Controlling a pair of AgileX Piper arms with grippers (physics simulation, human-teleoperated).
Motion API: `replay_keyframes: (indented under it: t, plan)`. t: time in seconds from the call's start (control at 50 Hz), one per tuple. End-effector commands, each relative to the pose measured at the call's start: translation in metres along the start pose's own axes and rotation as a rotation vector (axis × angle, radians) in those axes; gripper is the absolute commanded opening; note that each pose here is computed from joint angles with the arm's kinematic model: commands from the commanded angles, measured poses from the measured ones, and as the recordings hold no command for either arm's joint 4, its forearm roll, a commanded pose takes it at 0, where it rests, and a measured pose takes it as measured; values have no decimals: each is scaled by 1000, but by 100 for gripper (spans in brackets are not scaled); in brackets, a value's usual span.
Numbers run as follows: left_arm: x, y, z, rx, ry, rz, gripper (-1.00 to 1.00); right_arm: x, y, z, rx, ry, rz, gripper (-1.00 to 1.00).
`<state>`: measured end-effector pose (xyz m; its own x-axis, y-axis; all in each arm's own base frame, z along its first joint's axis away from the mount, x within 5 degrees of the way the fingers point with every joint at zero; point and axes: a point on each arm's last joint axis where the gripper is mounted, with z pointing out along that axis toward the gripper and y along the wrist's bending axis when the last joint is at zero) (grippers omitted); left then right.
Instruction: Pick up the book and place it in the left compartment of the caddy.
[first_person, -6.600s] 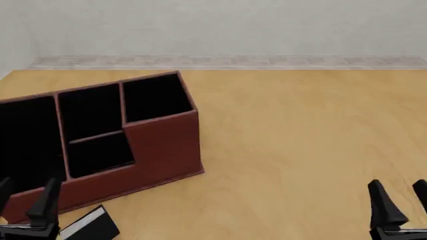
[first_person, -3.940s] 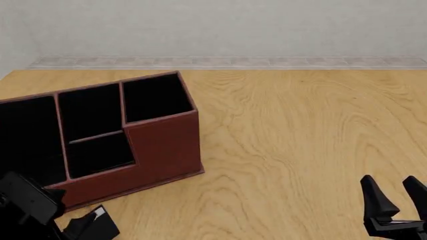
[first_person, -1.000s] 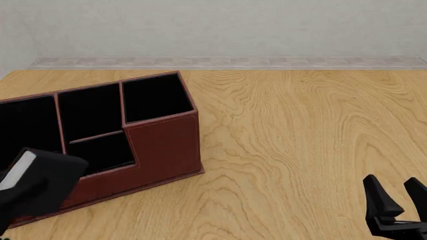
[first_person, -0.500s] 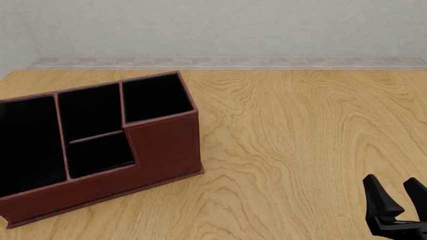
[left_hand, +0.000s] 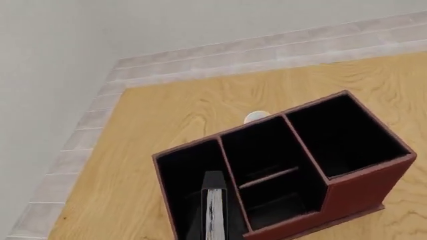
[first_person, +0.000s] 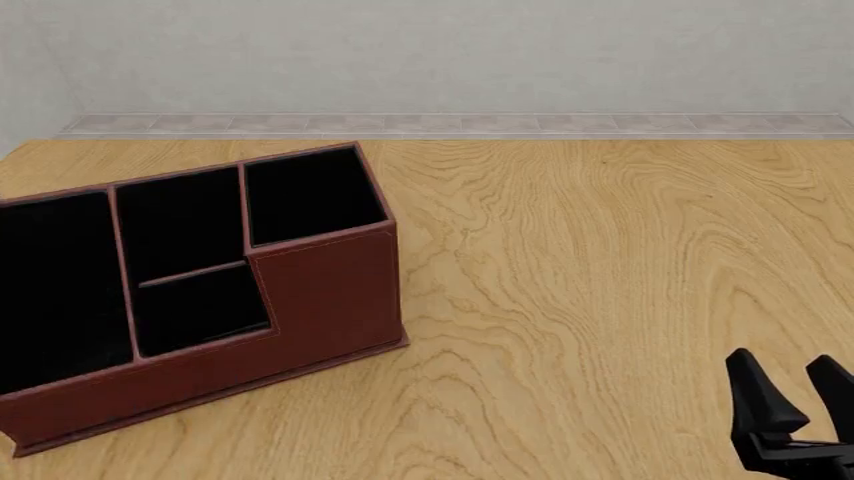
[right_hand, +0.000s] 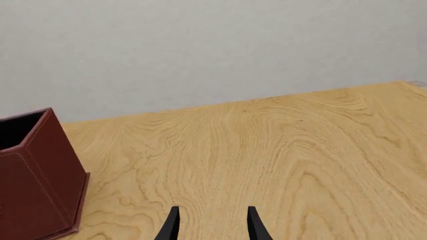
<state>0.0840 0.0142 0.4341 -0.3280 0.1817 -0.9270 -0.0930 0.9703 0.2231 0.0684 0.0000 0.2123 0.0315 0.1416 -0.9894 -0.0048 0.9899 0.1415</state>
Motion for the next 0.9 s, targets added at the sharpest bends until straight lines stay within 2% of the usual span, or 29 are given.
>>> replay_keyframes:
  t: [0.02,0.14,0.28,0.44,0.48,0.6,0.9]
  plan:
    - [-5,12,26,-77,55,-24,-100,0,0,0,0,0,1,100]
    - [6,17,51,-94,147,-20,-100,0,0,0,-1,1,-2,100]
    - [13,22,67,-110,191,-18,-100,0,0,0,-1,1,-5,100]
    - [11,24,78,-102,213,-49,-100,0,0,1,-1,2,-5,100]
    - [14,25,85,-98,245,-68,-100,0,0,1,-1,3,-6,100]
    - [11,26,91,-90,248,-59,-100,0,0,1,0,2,-7,100]
    - [32,28,131,-76,334,-69,-100,0,0,1,2,3,-2,100]
